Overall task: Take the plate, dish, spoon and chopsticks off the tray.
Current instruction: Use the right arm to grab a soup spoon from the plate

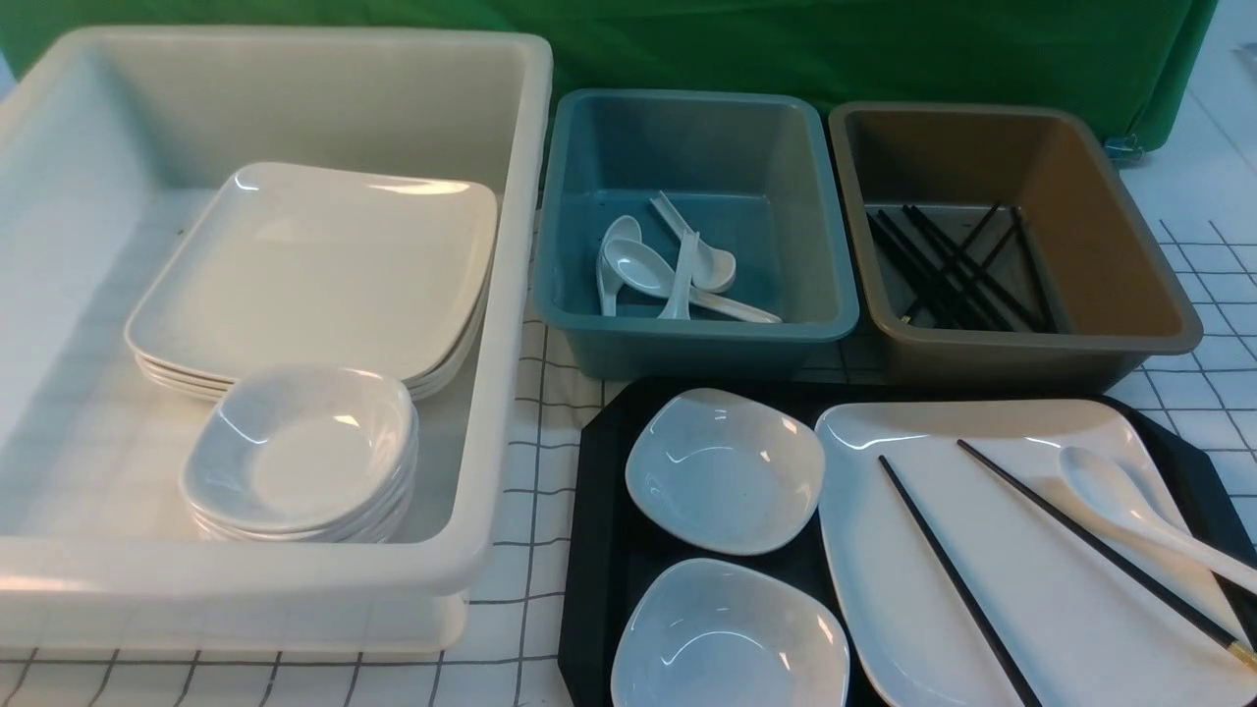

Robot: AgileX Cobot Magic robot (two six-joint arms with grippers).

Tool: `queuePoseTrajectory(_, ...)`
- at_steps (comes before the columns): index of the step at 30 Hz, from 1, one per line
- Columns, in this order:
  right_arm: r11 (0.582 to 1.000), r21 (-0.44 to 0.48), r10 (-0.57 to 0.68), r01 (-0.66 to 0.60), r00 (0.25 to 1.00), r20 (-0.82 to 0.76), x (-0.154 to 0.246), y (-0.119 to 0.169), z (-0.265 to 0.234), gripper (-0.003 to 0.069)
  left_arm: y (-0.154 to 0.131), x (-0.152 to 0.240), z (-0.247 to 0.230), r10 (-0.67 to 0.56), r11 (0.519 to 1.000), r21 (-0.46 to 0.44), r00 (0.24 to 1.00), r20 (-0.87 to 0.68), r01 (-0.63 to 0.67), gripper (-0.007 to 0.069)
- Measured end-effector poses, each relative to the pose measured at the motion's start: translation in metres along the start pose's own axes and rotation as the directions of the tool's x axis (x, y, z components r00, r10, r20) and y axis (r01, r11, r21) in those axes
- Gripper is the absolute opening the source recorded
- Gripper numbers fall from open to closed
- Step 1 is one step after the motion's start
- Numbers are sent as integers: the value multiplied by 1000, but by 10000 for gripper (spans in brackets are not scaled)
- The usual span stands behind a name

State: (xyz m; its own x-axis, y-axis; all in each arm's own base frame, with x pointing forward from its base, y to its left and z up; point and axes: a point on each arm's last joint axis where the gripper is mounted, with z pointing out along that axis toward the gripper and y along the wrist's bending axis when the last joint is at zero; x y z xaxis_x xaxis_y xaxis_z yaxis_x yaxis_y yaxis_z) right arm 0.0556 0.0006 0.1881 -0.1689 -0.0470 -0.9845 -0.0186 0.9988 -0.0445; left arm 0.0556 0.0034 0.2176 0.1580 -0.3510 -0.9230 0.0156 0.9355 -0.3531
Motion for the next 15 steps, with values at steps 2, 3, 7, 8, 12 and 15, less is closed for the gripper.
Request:
queuePoseTrajectory(2,997,5,-73,73,997,3,0,0,0,247,0,-2,0,-91,996,0,996,18,91,21)
queuePoseTrajectory(3,995,7,-104,103,995,3,0,-1,0,247,0,-4,0,-132,991,3,990,40,132,21)
queuePoseTrajectory(7,989,12,-150,150,988,20,-2,-1,0,247,0,-21,-2,-206,978,44,952,226,201,21)
queuePoseTrajectory(8,988,13,-152,152,988,23,-2,-1,0,247,-1,-27,-4,-189,982,61,943,274,179,21)
queuePoseTrajectory(12,988,14,-155,155,988,27,-3,-1,0,247,-19,-61,-10,-76,992,125,921,381,30,21)
queuePoseTrajectory(15,997,7,-81,81,995,58,-5,0,0,247,-33,-87,-13,-14,988,146,922,388,-46,21)
